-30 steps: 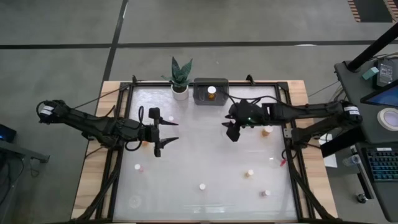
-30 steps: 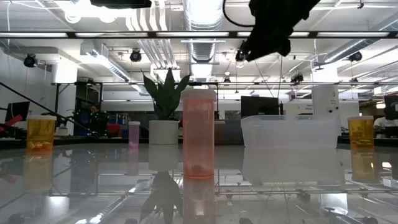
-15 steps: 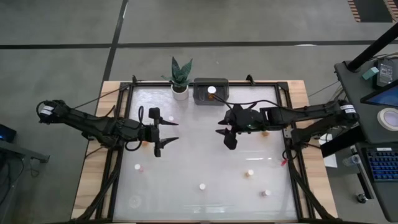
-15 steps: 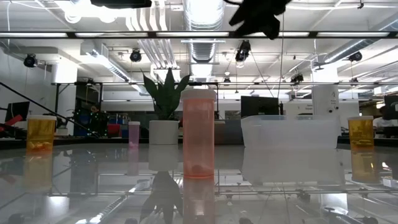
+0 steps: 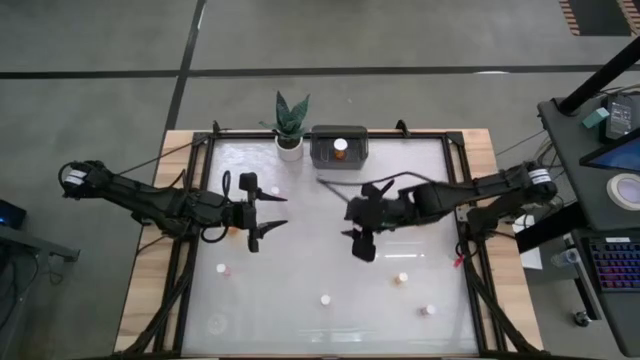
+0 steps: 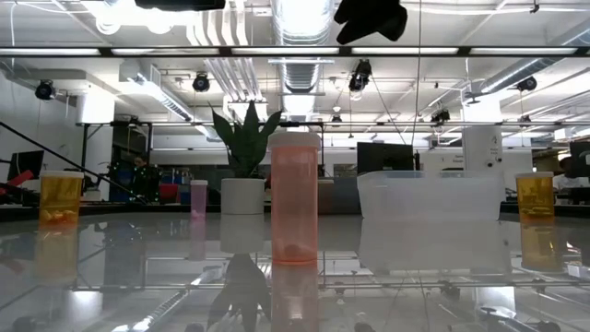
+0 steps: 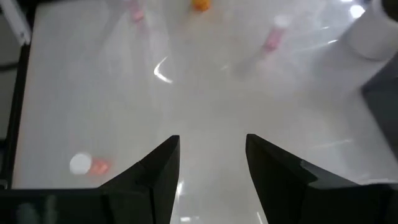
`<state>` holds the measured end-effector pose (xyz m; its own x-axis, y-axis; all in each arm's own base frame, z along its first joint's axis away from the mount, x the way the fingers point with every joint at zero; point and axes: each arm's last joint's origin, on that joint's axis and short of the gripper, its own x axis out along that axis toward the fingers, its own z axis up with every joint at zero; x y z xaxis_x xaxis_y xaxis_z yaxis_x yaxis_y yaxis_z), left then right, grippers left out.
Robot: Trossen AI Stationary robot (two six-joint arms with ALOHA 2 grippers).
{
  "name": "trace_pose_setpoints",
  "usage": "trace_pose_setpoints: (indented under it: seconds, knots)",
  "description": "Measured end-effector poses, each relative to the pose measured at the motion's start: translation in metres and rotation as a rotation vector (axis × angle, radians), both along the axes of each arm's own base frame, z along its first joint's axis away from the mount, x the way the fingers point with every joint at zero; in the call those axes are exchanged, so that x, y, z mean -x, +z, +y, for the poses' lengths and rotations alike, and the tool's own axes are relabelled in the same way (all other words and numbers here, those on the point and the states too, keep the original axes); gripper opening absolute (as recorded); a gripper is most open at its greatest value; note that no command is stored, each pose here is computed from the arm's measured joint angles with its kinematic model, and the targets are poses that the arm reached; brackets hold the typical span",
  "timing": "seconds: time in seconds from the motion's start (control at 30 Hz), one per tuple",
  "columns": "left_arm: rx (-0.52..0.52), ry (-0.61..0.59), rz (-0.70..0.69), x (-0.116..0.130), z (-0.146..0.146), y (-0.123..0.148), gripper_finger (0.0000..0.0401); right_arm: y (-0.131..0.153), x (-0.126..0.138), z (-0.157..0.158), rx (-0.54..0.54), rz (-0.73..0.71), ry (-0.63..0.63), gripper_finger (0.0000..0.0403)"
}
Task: Pick and place medicine bottles into bin by pill shape (circle, oval)
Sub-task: Put the small pink pill bottle into the white bin
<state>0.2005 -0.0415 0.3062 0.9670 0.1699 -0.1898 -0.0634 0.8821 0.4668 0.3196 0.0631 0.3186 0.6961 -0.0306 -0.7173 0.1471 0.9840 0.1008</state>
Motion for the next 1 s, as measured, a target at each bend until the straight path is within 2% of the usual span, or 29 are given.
trace_pose_setpoints:
  seconds: [0.17, 0.37, 0.7, 1.0]
  knots:
    - [0.005, 0.0, -0.017, 0.0, 0.0, 0.002, 0.0235, -0.017, -0.004, 0.027, 0.035, -0.002, 0.101, 0.0176]
    - [0.033, 0.0, -0.081, -0.003, -0.001, 0.007, 0.0235, -0.041, -0.006, 0.046, 0.061, -0.118, 0.202, 0.0176]
    - [0.103, 0.004, -0.139, -0.017, -0.005, 0.004, 0.0235, -0.082, 0.005, 0.05, 0.081, -0.108, 0.24, 0.0176]
    - [0.184, 0.014, -0.146, -0.026, -0.008, -0.001, 0.0235, -0.096, 0.019, 0.067, 0.068, -0.07, 0.266, 0.0176]
